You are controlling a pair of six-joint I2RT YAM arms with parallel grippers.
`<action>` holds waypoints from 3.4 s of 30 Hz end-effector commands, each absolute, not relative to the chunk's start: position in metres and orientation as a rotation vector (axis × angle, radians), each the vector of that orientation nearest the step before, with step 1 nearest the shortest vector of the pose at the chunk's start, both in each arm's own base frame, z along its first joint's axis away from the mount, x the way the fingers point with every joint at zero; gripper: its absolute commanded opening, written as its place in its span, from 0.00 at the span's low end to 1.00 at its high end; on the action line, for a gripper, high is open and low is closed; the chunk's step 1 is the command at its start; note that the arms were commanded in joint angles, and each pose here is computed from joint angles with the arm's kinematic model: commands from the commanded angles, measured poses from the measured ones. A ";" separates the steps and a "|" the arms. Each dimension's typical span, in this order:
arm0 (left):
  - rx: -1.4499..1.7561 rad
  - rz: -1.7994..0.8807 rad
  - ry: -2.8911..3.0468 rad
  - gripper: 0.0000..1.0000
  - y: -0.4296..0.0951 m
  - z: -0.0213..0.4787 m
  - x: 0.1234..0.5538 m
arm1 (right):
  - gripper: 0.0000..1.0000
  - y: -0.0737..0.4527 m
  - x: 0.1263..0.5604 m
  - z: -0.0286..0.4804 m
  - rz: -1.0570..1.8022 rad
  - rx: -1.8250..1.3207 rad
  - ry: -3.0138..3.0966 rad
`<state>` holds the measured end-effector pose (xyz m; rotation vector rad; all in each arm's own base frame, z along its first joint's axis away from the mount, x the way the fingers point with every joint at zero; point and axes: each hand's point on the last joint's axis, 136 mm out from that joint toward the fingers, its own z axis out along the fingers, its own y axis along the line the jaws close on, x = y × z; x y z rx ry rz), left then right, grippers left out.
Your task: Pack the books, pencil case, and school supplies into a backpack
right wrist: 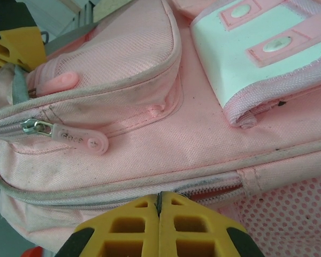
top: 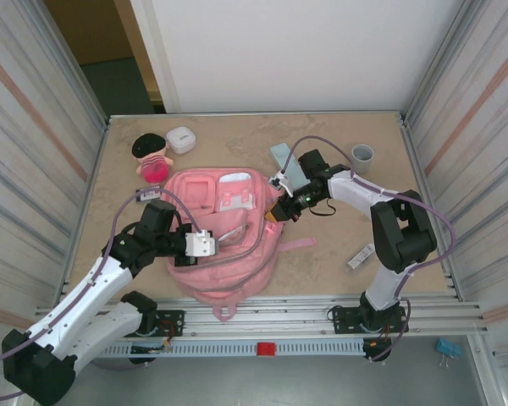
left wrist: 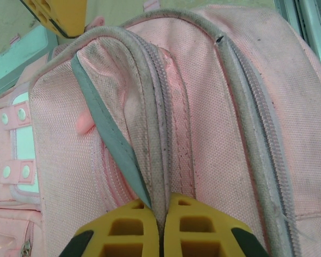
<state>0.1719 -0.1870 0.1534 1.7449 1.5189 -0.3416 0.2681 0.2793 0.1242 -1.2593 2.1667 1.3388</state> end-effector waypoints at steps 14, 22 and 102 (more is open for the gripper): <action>1.661 -0.318 1.367 0.00 -0.199 0.190 0.182 | 0.47 0.276 0.268 0.097 1.329 -1.219 2.268; 1.653 -0.313 1.369 0.00 -0.199 0.190 0.183 | 0.27 0.277 0.268 0.095 1.297 -1.211 2.291; 1.322 -0.397 1.422 0.00 -0.257 0.209 0.230 | 0.58 0.286 0.246 0.189 1.616 0.401 2.414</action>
